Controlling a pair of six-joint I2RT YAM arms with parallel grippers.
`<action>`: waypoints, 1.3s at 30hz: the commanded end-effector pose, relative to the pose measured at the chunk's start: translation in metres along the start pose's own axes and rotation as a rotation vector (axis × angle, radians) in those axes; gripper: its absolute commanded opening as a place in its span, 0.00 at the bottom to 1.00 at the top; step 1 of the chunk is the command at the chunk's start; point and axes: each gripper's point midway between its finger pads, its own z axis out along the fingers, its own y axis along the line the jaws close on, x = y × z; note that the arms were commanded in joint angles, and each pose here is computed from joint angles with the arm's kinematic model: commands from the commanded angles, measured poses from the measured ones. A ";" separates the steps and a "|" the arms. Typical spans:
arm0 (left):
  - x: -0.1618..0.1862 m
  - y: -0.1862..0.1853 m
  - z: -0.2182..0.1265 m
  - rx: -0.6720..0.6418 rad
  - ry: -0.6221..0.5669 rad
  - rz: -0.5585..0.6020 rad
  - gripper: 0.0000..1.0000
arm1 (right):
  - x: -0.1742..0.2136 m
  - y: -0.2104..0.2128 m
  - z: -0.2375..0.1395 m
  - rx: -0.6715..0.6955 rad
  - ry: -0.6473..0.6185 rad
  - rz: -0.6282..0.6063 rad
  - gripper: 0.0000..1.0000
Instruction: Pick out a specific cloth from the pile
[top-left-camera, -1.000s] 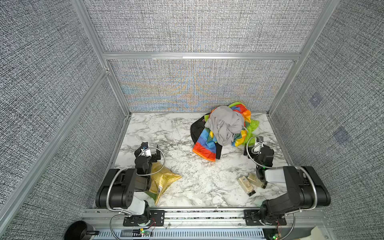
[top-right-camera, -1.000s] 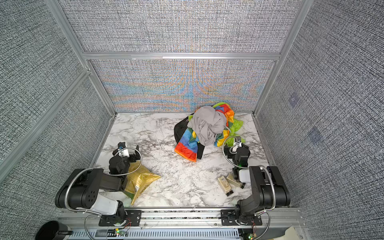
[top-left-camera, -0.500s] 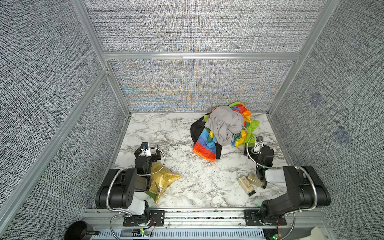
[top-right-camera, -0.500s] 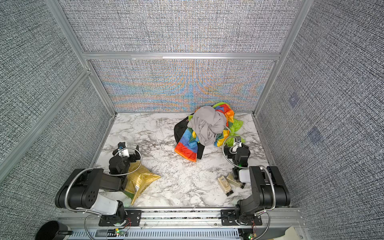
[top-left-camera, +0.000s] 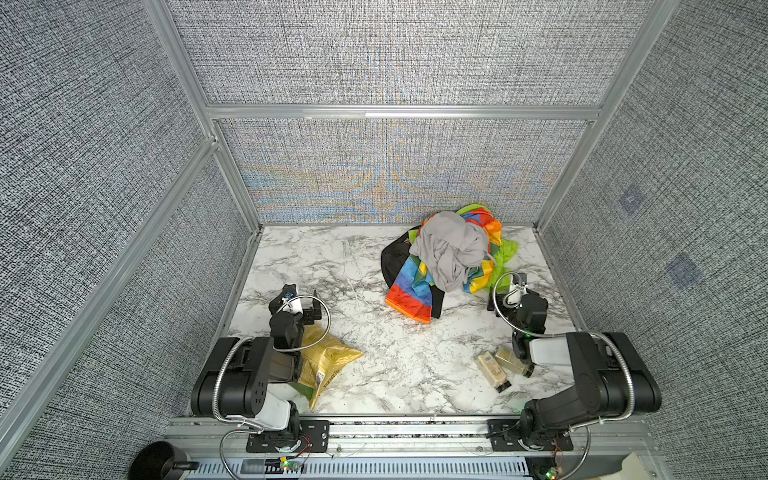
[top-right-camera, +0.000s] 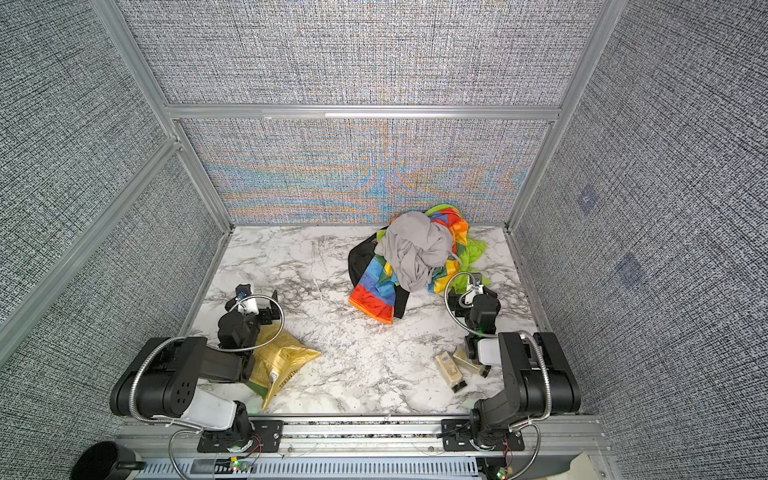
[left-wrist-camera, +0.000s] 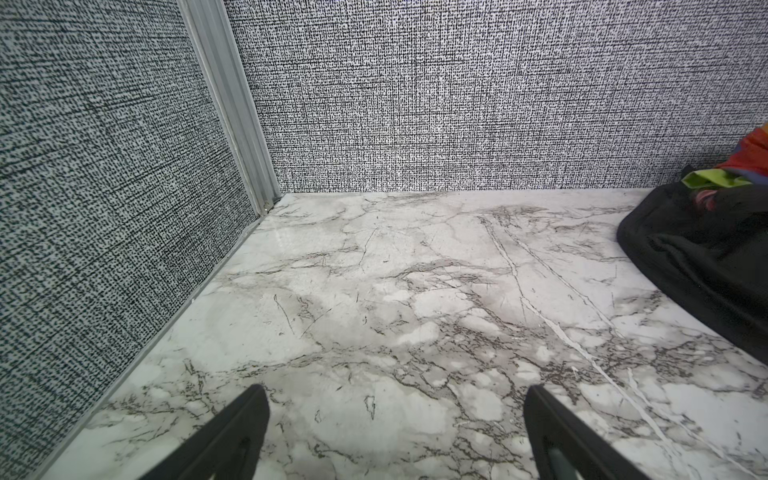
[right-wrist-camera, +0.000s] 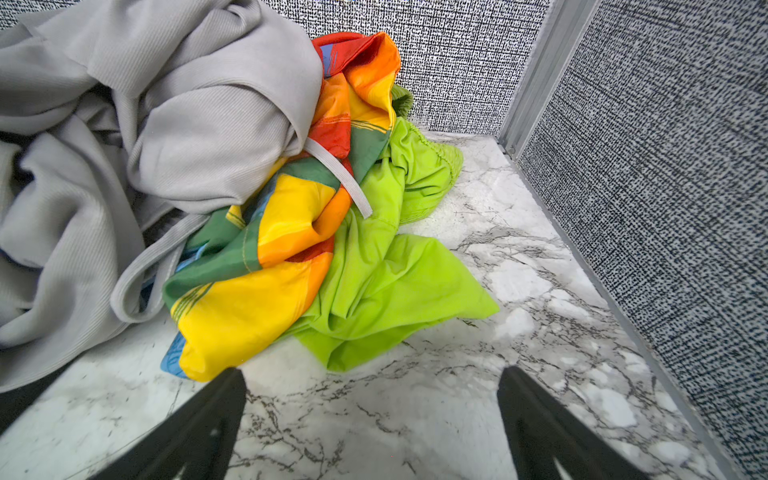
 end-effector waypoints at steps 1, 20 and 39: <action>-0.014 0.000 0.000 0.000 -0.053 -0.007 0.99 | -0.008 -0.001 0.000 0.007 -0.028 0.009 0.99; -0.018 0.000 -0.014 0.006 -0.107 -0.008 0.99 | -0.008 -0.009 -0.010 0.051 -0.068 0.038 0.99; -0.130 -0.033 -0.010 0.098 -0.088 -0.164 0.99 | -0.089 -0.017 -0.060 0.065 -0.066 0.136 0.99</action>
